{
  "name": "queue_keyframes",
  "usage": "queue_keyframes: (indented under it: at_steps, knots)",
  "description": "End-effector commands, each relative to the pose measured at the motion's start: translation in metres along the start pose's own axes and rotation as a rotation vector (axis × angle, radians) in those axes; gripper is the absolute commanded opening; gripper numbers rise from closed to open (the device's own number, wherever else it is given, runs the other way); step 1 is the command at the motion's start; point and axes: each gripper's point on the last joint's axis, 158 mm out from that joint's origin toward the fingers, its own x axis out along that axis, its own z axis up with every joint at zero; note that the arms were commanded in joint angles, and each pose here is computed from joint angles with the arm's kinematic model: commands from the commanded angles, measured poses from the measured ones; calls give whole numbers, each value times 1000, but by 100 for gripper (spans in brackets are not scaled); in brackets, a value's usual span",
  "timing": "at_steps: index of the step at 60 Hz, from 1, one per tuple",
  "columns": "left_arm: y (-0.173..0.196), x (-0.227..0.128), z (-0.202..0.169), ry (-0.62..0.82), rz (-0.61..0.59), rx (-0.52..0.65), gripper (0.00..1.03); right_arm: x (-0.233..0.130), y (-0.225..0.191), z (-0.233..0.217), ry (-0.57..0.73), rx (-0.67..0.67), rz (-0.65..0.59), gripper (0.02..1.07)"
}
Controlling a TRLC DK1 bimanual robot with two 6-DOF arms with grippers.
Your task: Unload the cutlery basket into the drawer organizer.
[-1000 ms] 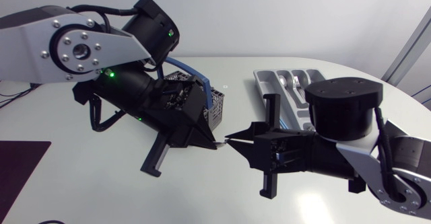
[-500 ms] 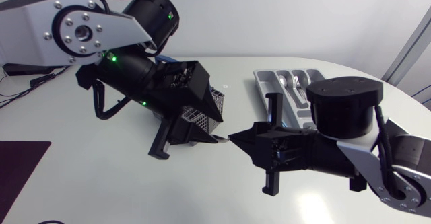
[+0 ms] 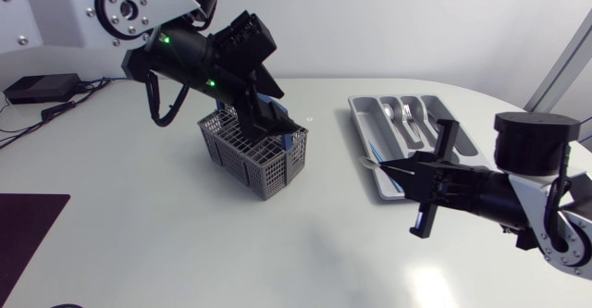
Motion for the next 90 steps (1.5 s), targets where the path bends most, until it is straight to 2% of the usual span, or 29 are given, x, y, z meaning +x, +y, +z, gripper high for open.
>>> queue_keyframes:
  at_steps: [1, 16, 30, 69, 72, 78, 90]
  knots:
    - [13, 6, -11, 25, 45, -79, 99, -7, 1, -29, 47, -41, -31, 8]
    - [59, -11, -32, 55, 181, -184, 99, -23, -13, -104, 172, -66, -135, 8]
    - [89, -25, -53, 85, 255, -248, 99, -15, -12, -172, 270, -64, -149, 8]
    - [110, -36, -93, 134, 295, -323, 99, 7, -7, -250, 381, -75, -96, 10]
    - [111, -38, -95, 135, 300, -327, 99, 7, -5, -252, 386, -77, -91, 16]
    - [112, -40, -96, 137, 302, -330, 99, 6, 0, -252, 394, -88, -81, 43]
    - [115, -44, -98, 139, 309, -337, 99, -2, -1, -247, 409, -108, -85, 80]
